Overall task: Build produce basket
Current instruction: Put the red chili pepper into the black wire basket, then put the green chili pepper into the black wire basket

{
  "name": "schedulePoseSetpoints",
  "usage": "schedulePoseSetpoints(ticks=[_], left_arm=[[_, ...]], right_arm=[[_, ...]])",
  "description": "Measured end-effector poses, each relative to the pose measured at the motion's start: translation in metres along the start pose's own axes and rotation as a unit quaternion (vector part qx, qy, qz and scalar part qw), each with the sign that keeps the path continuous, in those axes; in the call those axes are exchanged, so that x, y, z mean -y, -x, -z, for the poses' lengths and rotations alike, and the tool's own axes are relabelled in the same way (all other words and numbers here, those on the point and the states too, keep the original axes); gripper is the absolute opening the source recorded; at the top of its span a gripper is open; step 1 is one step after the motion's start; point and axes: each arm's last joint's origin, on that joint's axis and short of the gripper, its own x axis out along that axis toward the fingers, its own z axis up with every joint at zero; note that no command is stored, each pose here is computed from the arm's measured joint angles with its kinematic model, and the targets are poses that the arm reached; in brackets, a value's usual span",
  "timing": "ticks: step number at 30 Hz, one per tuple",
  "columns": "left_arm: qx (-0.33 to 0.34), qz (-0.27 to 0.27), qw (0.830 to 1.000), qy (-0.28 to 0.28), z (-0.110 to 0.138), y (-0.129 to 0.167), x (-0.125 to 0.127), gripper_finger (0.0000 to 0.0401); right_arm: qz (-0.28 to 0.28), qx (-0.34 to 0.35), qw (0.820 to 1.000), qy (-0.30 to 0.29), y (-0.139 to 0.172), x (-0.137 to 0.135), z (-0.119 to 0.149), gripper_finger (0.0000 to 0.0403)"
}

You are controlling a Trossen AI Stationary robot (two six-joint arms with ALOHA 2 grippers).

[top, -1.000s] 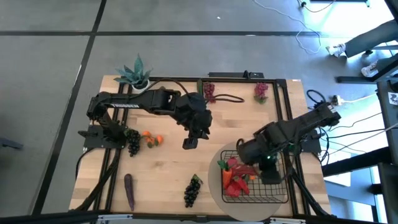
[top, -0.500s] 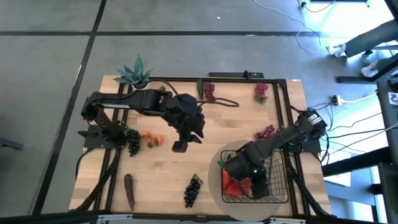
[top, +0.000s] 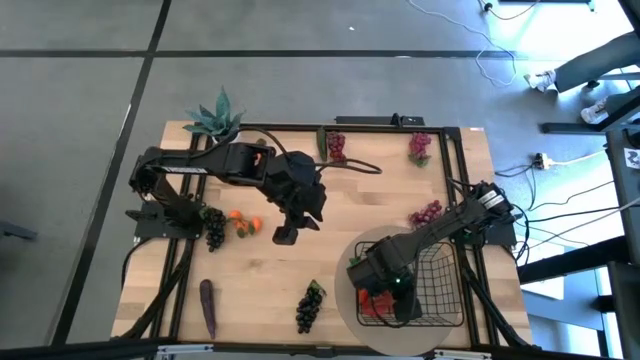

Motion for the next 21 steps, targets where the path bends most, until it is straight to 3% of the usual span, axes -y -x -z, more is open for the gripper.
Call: schedulePoseSetpoints(ticks=[11, 21], left_arm=[[-0.004, 0.0, 1.0, 0.002, 0.001, 0.0, 0.0, 0.0093], [-0.047, -0.026, 0.997, 0.053, 0.009, 0.0, -0.001, 0.0093]], right_arm=[[0.023, 0.011, 1.0, 0.009, 0.0, 0.001, -0.001, 0.0071], [0.011, 0.014, 1.0, 0.009, 0.011, 0.006, 0.004, 0.0078]])
